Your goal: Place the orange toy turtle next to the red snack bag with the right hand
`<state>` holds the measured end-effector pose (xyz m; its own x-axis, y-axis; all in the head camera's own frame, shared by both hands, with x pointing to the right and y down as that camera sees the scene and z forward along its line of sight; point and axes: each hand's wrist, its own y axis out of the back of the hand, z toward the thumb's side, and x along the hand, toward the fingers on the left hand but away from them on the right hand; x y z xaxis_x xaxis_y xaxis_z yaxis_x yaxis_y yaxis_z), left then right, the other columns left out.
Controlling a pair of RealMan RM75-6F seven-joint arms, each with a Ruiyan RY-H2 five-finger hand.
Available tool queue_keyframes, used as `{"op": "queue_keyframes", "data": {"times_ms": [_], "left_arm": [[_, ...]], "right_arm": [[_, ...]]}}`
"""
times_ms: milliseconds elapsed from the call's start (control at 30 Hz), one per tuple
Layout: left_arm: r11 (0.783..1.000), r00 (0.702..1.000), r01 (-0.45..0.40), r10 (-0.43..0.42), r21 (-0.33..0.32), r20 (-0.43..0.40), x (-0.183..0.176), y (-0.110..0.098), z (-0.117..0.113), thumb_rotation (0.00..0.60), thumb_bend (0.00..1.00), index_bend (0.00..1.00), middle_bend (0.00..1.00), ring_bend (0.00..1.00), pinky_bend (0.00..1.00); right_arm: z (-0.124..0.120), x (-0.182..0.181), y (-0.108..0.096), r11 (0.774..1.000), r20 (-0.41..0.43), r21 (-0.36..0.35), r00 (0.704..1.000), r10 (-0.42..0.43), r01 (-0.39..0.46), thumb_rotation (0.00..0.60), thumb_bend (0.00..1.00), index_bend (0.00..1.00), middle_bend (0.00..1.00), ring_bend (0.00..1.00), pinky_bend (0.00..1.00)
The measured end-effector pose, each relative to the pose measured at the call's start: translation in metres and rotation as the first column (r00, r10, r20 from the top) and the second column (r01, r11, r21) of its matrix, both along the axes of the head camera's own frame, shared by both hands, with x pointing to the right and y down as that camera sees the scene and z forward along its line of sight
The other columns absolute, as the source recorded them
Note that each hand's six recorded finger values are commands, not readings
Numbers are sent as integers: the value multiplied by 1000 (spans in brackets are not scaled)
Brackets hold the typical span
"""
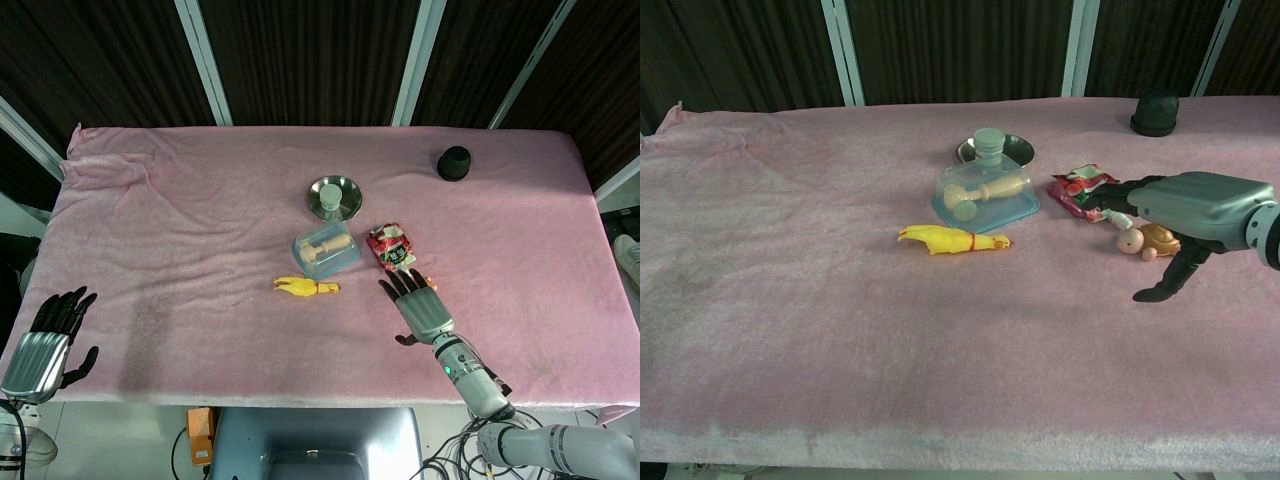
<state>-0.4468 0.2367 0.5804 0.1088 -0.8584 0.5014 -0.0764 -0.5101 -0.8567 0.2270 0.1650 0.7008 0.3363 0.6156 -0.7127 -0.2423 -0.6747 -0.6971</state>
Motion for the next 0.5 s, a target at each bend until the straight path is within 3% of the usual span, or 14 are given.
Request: {"op": "queue_keyframes", "data": {"times_ms": [400, 500], "left_arm": [[1000, 1000, -4, 4, 6, 1, 1, 0, -1, 600, 410, 0, 0, 0, 17], [1000, 1000, -11, 11, 9, -3, 3, -1, -1, 600, 410, 0, 0, 0, 16]], "right_arm": [[-2, 6, -3, 1000, -16, 9, 1000, 4, -4, 531, 282, 2, 0, 0, 0], [0, 13, -5, 1000, -36, 17, 999, 6, -5, 536, 282, 52, 0, 0, 0]]}}
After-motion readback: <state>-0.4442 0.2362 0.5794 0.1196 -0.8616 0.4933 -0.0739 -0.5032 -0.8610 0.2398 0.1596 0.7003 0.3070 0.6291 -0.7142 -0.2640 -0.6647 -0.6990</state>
